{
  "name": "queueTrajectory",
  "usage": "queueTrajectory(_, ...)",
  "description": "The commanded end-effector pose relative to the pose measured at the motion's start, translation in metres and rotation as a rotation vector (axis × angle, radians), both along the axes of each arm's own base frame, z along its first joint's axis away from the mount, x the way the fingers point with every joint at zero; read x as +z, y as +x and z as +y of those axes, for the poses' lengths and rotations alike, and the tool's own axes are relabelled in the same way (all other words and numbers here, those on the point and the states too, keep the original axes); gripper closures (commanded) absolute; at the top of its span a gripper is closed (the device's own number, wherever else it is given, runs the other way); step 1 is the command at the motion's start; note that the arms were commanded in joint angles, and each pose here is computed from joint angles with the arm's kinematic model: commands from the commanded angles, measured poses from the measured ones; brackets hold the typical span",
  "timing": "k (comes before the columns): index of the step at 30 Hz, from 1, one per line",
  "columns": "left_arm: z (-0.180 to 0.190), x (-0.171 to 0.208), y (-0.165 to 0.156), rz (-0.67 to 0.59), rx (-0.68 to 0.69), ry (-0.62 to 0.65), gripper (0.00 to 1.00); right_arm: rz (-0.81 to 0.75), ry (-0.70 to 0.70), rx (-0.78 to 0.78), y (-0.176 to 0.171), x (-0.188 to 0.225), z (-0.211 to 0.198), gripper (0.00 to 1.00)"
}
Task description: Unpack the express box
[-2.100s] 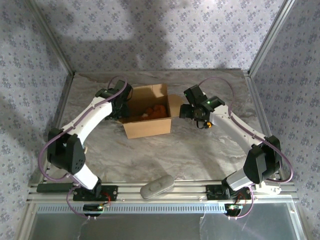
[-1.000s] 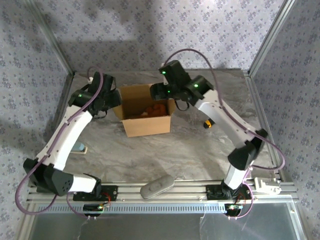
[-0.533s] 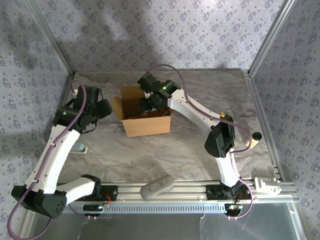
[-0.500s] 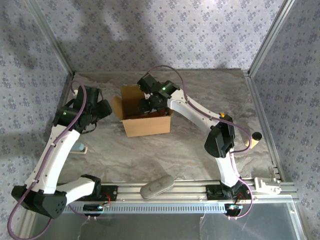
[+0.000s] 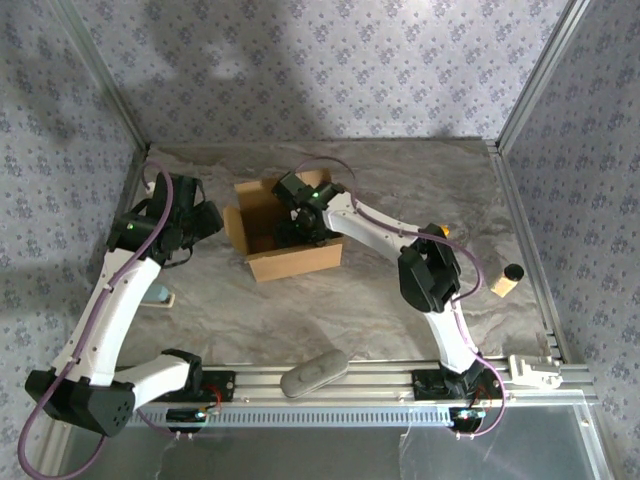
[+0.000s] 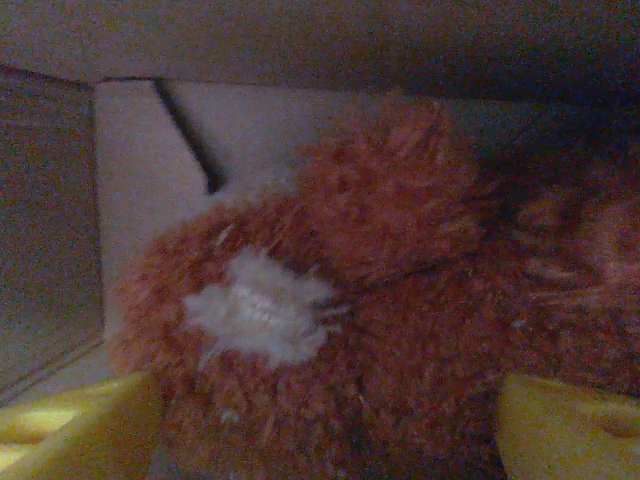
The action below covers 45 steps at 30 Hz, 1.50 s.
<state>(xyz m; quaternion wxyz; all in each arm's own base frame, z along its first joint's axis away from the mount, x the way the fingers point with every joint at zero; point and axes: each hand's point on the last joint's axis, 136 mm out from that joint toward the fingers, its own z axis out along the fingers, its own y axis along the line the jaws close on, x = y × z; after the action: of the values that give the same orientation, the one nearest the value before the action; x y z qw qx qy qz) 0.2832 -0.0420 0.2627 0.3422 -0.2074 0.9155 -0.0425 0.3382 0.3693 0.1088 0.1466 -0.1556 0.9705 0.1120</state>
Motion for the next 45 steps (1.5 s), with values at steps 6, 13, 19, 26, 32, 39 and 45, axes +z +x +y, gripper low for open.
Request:
queueTrajectory(6, 0.004, -0.004, 0.0, 0.022, 0.003, 0.007, 0.27, 0.056, -0.035, -0.088, 0.001, -0.047, 0.0, 0.14)
queueTrajectory(13, 0.008, -0.007, -0.002, 0.029, 0.009, 0.017, 0.27, 0.064, -0.061, -0.131, 0.001, -0.063, -0.004, 0.54)
queueTrajectory(19, 0.01, -0.011, -0.002, 0.023, 0.017, 0.022, 0.27, 0.039, -0.047, -0.136, 0.006, -0.05, -0.004, 1.0)
queueTrajectory(26, 0.007, -0.011, 0.004, 0.017, 0.002, 0.02, 0.27, -0.058, 0.031, -0.156, 0.023, 0.009, -0.001, 1.0)
queueTrajectory(32, 0.005, -0.012, 0.006, 0.02, -0.009, 0.021, 0.27, -0.157, 0.128, -0.169, 0.034, 0.074, 0.001, 1.0)
queueTrajectory(39, 0.004, -0.019, 0.007, 0.038, -0.006, 0.017, 0.27, -0.218, 0.195, -0.176, 0.033, 0.121, -0.004, 1.0)
queueTrajectory(45, 0.004, -0.021, 0.007, 0.041, -0.005, 0.017, 0.27, -0.294, 0.235, -0.161, 0.033, 0.159, -0.012, 1.0)
